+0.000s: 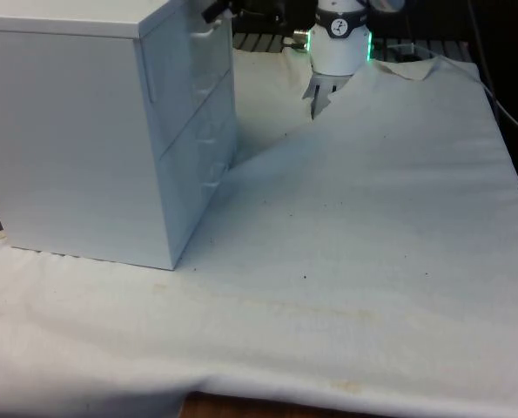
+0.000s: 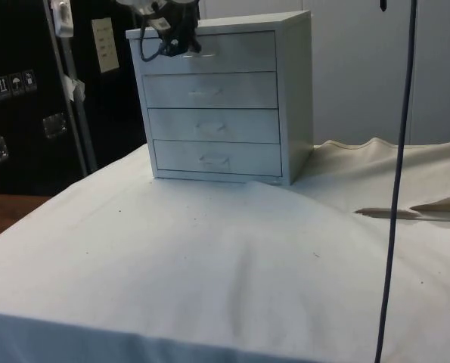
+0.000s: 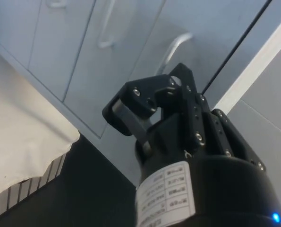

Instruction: Open the drawer, then close it.

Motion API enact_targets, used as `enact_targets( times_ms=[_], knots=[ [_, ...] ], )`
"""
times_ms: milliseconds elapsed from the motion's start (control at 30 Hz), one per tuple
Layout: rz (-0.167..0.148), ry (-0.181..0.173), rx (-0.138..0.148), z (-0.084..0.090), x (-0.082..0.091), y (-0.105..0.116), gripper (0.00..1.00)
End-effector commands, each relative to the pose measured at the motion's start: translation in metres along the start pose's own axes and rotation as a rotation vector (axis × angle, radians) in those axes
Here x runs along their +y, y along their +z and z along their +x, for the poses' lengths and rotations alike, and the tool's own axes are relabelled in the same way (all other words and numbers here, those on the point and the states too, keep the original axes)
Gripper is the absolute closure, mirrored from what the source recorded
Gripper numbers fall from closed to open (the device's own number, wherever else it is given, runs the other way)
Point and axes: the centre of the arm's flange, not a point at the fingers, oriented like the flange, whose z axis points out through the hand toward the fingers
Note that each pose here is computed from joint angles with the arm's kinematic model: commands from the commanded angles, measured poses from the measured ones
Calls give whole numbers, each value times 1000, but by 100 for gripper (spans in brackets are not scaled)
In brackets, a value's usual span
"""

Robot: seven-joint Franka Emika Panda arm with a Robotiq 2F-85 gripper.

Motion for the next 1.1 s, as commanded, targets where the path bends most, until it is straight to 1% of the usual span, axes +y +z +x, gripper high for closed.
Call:
enact_targets(
  times_ms=[0, 33, 167, 200, 233, 433, 467, 500, 700, 733, 767, 800, 967, 1033, 1067],
  knots=[
    [7, 11, 6, -1, 1, -6, 100],
    [14, 24, 10, -1, 0, -11, 100],
    [26, 48, 16, -1, -3, -18, 100],
    [16, 44, 18, 0, -3, -16, 100],
    [33, 59, 18, -2, -3, -22, 100],
    [57, 92, 24, -3, -7, -30, 100],
    [52, 95, 27, -3, -8, -30, 100],
    [70, 103, 22, -4, -8, -32, 100],
    [106, 136, 15, -5, -11, -36, 100],
    [119, 145, 12, -6, -12, -37, 100],
    [98, 139, 13, -5, -13, -36, 100],
    [125, 149, 11, -6, -13, -38, 100],
    [154, 174, 1, -7, -15, -40, 100],
    [173, 187, -3, -8, -18, -43, 100],
    [153, 181, -5, -6, -17, -41, 100]
  ],
)
